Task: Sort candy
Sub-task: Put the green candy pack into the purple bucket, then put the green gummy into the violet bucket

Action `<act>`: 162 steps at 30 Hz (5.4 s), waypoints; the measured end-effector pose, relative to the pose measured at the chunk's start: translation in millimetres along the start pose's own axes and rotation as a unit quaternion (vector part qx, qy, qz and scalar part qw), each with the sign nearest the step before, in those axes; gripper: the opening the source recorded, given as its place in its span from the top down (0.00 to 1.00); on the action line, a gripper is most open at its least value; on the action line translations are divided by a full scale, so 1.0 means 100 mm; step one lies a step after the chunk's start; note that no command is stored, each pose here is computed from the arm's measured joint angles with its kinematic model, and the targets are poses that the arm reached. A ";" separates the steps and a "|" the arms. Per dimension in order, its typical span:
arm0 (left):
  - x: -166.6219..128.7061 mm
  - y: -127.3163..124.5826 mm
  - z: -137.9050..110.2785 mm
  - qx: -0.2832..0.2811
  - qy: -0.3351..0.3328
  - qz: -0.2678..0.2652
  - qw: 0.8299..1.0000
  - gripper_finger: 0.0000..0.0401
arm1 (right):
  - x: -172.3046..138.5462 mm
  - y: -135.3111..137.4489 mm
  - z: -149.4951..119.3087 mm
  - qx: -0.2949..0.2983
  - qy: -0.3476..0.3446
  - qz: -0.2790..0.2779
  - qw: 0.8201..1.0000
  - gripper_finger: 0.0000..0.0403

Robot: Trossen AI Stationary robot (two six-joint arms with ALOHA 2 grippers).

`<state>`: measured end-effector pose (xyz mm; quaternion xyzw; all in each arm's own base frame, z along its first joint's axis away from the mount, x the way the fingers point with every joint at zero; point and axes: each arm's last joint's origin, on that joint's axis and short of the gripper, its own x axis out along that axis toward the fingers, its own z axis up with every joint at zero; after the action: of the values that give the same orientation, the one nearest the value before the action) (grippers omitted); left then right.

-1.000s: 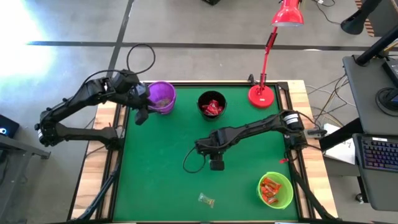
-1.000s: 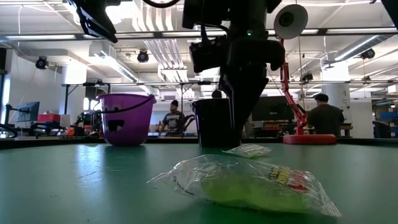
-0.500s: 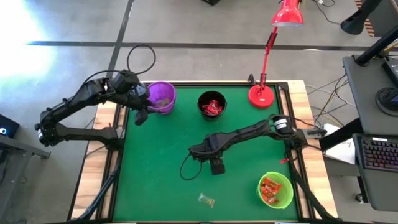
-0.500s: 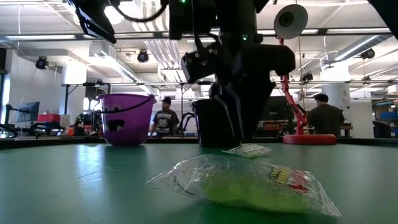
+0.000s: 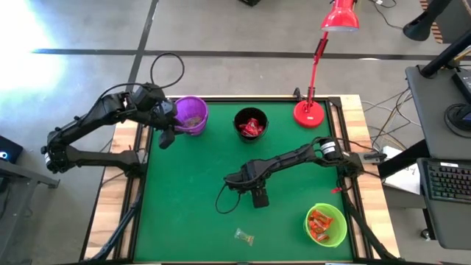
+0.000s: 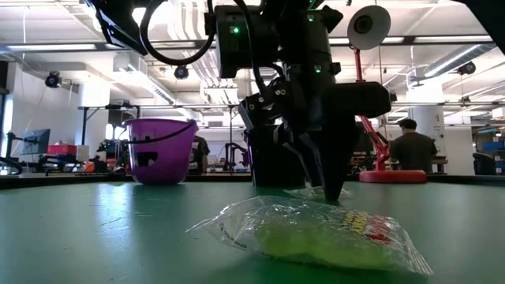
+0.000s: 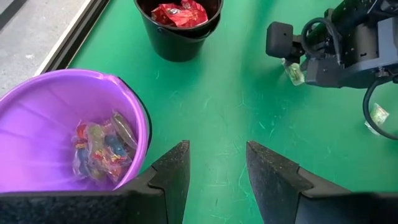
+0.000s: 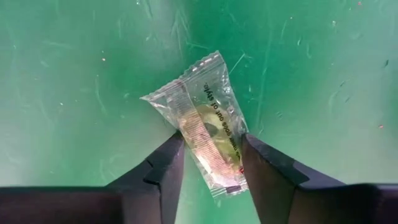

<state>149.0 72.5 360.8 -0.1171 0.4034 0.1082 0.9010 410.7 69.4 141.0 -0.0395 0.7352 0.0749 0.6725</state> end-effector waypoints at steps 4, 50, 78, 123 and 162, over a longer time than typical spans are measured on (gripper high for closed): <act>0.00 0.00 0.00 0.000 0.002 0.000 1.000 0.65 | -0.04 0.01 0.00 0.031 -0.003 0.007 1.000 0.72; 0.21 -0.01 0.31 0.104 -0.090 -0.118 0.983 0.59 | -2.31 -0.80 0.28 0.245 -0.471 -0.086 0.843 0.97; 0.43 0.06 0.49 0.139 -0.120 -0.112 0.977 0.71 | -2.34 -1.00 0.24 0.247 -0.475 -0.098 0.839 0.97; 0.41 0.41 0.22 0.084 0.130 0.169 0.973 0.96 | -2.25 -1.25 0.07 0.233 -0.402 -0.133 0.876 0.60; 0.40 0.52 0.22 0.056 0.104 0.121 0.986 0.71 | -2.08 -1.06 -0.07 0.287 -0.291 -0.015 0.912 0.65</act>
<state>175.3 132.7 338.5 -0.0278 0.5112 0.1808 0.8398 439.7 -44.7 342.9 0.1680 0.4958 -0.1414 0.8402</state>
